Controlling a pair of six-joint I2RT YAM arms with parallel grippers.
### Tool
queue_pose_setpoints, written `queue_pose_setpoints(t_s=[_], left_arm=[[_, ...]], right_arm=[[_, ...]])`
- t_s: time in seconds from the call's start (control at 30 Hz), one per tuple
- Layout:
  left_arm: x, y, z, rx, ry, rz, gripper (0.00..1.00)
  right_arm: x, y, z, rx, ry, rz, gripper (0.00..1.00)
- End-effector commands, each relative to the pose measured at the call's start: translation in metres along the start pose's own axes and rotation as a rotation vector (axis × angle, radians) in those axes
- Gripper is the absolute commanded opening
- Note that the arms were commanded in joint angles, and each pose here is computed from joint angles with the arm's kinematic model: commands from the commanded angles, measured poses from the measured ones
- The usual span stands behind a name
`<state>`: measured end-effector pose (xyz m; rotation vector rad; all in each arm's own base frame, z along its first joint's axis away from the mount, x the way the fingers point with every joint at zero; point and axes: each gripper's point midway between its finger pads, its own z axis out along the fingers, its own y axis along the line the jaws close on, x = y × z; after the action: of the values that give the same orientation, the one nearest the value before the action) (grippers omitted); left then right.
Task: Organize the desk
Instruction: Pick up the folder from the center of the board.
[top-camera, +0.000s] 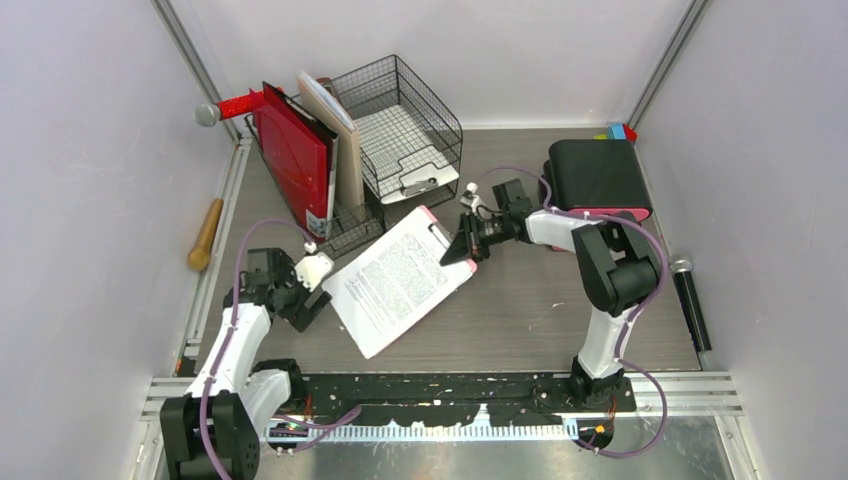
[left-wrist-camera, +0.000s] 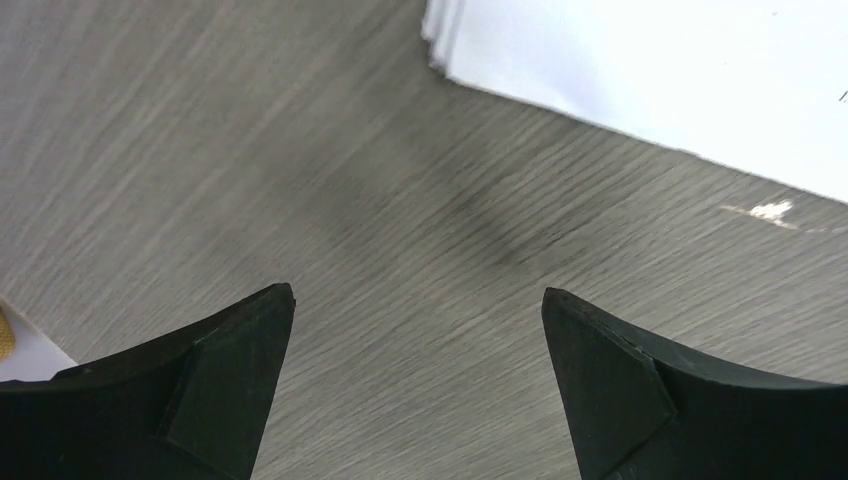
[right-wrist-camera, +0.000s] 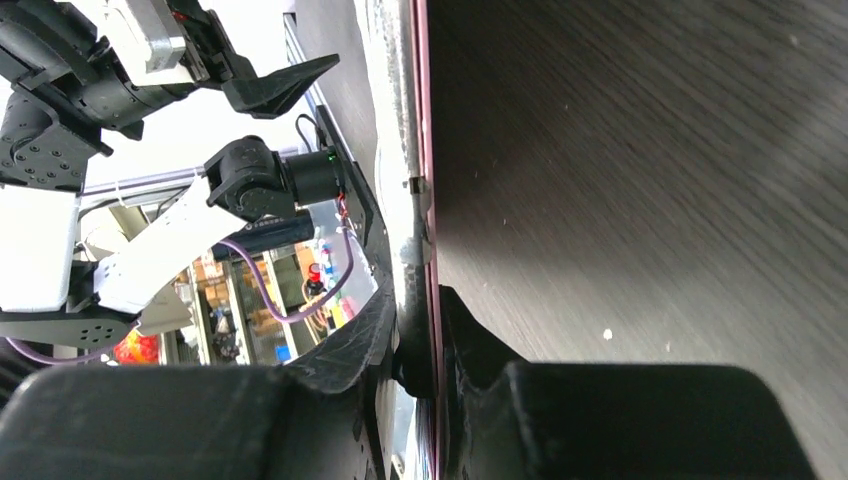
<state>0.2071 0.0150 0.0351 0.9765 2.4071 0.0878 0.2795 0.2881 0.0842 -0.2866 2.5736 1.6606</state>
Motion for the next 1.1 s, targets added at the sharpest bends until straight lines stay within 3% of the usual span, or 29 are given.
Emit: queue_pose_setpoints(t_s=[0.0,0.2,0.57,0.73,0.77,0.8,0.83,0.9,0.93,1.07], left_arm=[[-0.04,0.006,-0.026,0.016,-0.12,-0.06,0.99],[-0.088,-0.005,-0.061,0.141,-0.266,-0.145,0.99],[-0.163,-0.012,-0.12,0.303,-0.513,-0.295,0.99],[-0.191,-0.013,-0.143,0.368,-0.608,-0.37,0.99],[-0.196,-0.013,-0.147,0.383,-0.625,-0.382,0.99],[-0.199,-0.015,-0.15,0.399,-0.637,-0.399,0.99],[-0.202,-0.015,-0.151,0.414,-0.647,-0.417,0.99],[-0.208,-0.015,-0.152,0.443,-0.665,-0.463,0.99],[-0.211,-0.016,-0.152,0.459,-0.669,-0.491,0.99],[-0.219,-0.011,-0.148,0.485,-0.684,-0.537,0.99]], right_arm=[[0.009,0.039,-0.033,-0.068,-0.002,-0.137,0.01],[0.041,0.079,-0.077,-0.107,0.01,-0.271,0.0],[0.029,0.146,-0.146,-0.248,-0.143,-0.414,0.0],[0.011,0.156,-0.159,-0.194,-0.226,-0.469,0.0],[0.008,0.157,-0.162,-0.189,-0.246,-0.418,0.0],[-0.003,0.163,-0.165,-0.195,-0.286,-0.476,0.0],[-0.005,0.165,-0.167,-0.207,-0.301,-0.386,0.0],[-0.025,0.18,-0.176,-0.243,-0.391,-0.439,0.0],[-0.028,0.183,-0.177,-0.263,-0.4,-0.356,0.0],[-0.048,0.195,-0.183,-0.31,-0.455,-0.306,0.0]])
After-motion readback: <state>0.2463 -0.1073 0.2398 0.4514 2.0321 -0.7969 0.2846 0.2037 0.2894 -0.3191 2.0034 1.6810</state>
